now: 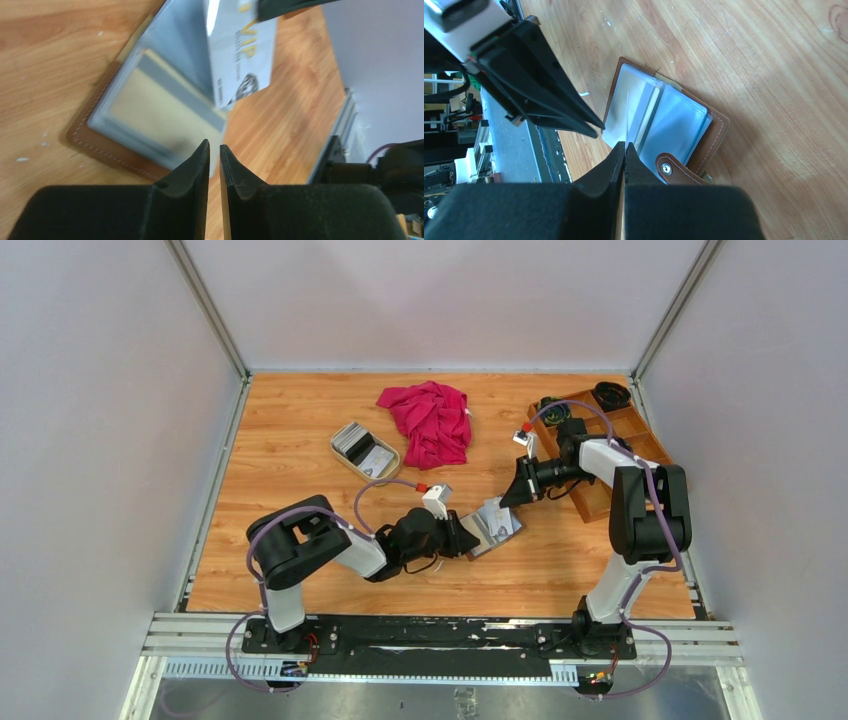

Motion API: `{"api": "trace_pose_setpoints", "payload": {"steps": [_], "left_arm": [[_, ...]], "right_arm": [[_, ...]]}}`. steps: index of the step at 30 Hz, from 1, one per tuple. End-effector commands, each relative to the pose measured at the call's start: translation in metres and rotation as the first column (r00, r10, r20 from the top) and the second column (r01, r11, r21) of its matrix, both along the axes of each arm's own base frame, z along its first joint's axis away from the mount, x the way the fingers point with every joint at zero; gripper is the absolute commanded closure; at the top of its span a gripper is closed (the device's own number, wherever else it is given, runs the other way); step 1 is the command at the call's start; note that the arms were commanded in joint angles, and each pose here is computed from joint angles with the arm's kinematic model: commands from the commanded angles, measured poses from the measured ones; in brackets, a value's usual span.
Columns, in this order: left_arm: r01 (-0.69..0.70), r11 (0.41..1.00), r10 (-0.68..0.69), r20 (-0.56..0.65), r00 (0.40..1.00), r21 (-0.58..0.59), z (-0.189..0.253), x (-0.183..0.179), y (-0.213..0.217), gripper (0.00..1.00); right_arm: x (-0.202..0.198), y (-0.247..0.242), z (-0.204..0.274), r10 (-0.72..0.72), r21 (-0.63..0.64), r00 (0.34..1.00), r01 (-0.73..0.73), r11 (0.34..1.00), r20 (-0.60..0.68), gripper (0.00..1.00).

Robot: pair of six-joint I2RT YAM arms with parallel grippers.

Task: Put the credit cards into the card holder
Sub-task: Pick up the credit card from the storage box, then insert the credit card into the card holder.

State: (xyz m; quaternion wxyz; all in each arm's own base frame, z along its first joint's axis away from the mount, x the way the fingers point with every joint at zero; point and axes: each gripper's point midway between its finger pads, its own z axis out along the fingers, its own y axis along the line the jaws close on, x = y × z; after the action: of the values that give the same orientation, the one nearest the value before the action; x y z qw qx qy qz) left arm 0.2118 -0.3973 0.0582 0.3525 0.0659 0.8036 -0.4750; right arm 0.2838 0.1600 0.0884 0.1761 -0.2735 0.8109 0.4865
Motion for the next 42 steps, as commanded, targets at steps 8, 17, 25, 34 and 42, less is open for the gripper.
{"api": "trace_pose_setpoints", "payload": {"steps": [8, 17, 25, 34, 42], "left_arm": [[-0.043, 0.989, 0.048, -0.032, 0.998, 0.139, -0.047, 0.003, 0.018, 0.86], [-0.034, 0.988, 0.042, -0.054, 0.998, 0.151, -0.056, -0.001, 0.019, 0.88], [-0.039, 0.987, 0.049, -0.059, 0.997, 0.159, -0.059, 0.0, 0.023, 0.88], [-0.043, 0.985, 0.055, -0.068, 0.996, 0.165, -0.062, 0.0, 0.027, 0.89], [-0.036, 0.986, 0.049, -0.074, 0.996, 0.165, -0.063, 0.001, 0.027, 0.89]], "right_arm": [[0.004, -0.01, -0.02, -0.031, -0.06, 0.998, 0.028, 0.998, -0.049, 1.0], [0.001, -0.011, -0.03, -0.036, -0.073, 0.996, 0.03, 0.997, -0.085, 1.0], [-0.004, -0.014, -0.04, -0.008, -0.147, 0.997, -0.004, 0.989, -0.08, 1.0], [-0.007, -0.005, -0.048, 0.045, -0.212, 0.996, -0.059, 0.975, -0.071, 1.0], [-0.006, 0.003, -0.049, 0.076, -0.231, 0.995, -0.088, 0.969, -0.059, 1.0]]}}
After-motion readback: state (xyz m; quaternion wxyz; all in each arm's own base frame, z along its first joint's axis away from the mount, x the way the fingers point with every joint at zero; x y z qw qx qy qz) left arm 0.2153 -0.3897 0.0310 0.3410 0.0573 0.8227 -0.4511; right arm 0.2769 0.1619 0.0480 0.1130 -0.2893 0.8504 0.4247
